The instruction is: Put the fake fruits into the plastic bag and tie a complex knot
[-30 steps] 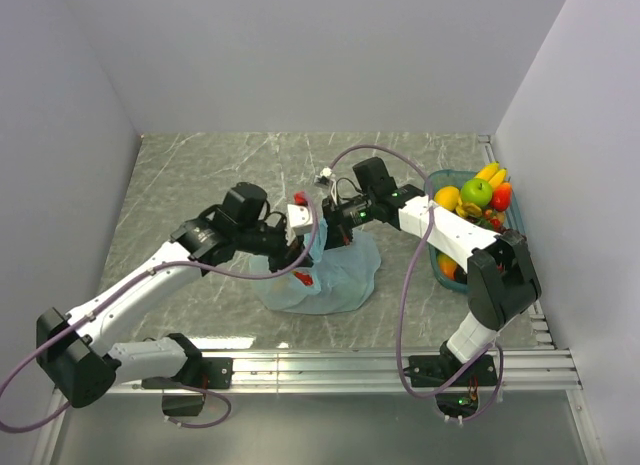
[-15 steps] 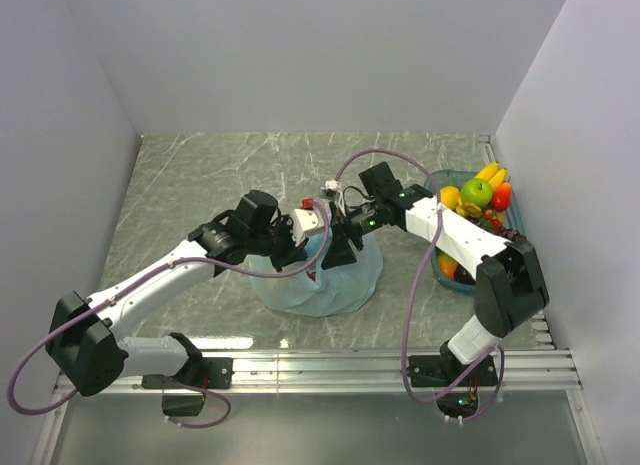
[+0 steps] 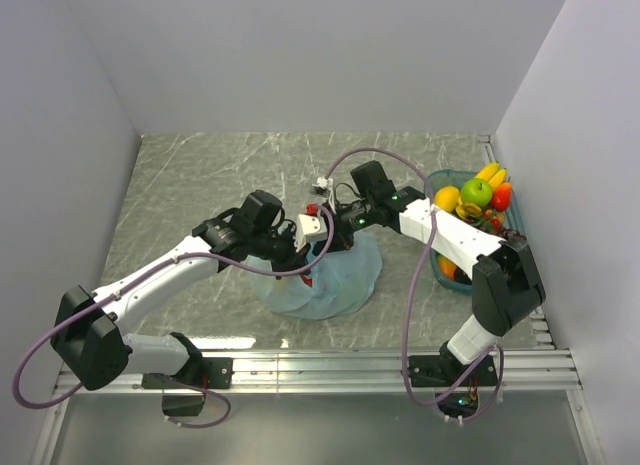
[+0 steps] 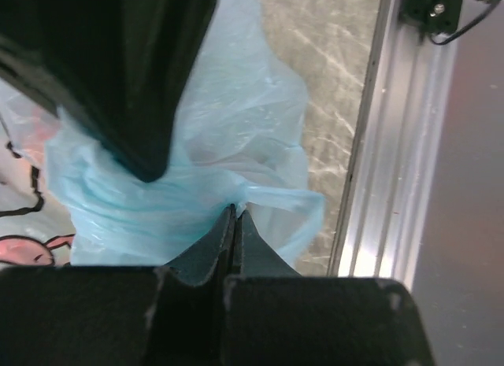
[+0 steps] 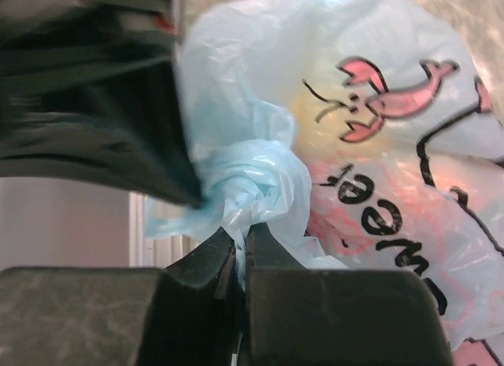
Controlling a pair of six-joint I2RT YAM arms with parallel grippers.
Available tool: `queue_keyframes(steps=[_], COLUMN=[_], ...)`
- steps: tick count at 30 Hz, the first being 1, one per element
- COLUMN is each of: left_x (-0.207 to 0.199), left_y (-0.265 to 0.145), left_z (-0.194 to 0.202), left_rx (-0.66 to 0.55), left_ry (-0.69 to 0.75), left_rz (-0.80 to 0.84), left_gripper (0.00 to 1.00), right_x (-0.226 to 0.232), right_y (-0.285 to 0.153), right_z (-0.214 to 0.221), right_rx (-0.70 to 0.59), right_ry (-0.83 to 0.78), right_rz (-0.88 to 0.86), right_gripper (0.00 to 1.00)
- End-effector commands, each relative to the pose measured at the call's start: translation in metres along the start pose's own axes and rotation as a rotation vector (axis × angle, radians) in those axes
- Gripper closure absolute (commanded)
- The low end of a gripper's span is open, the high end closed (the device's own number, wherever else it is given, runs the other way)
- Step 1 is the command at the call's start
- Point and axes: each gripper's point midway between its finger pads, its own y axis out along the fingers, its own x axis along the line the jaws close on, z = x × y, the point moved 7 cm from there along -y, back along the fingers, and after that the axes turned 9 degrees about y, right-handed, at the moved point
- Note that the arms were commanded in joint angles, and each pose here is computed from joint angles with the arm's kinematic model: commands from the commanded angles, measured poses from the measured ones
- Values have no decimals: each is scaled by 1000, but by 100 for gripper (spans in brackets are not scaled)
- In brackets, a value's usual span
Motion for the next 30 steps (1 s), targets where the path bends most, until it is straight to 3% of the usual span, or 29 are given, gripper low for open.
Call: queue_keyframes(steps=[1, 9, 12, 15, 19, 23, 26, 30], left_x=[-15, 9, 24, 32, 29, 34, 35, 24], left_y=[-4, 40, 50, 44, 43, 44, 38, 36], left_z=[-8, 42, 45, 37, 19, 9, -6, -13], left_rx=[-36, 176, 189, 51, -214, -277, -368, -372], left_ry=[-37, -156, -264, -392, -421, -417, -412, -486], left_rz=[85, -167, -296, -324, -249, -172, -27, 97], left_gripper=[100, 100, 100, 100, 100, 100, 100, 100], right_x=[-3, 13, 24, 34, 42, 58, 64, 56], right_y=[-2, -9, -11, -11, -13, 2, 12, 11], right_z=[-16, -18, -12, 3, 8, 11, -1, -18], right_rx=[-32, -110, -140, -182, -387, -478, -559, -597], right_ry=[-22, 192, 280, 400, 485, 638, 648, 653], right_rz=[54, -2, -39, -58, -23, -51, -67, -40], right_gripper=[100, 100, 100, 100, 100, 100, 100, 100])
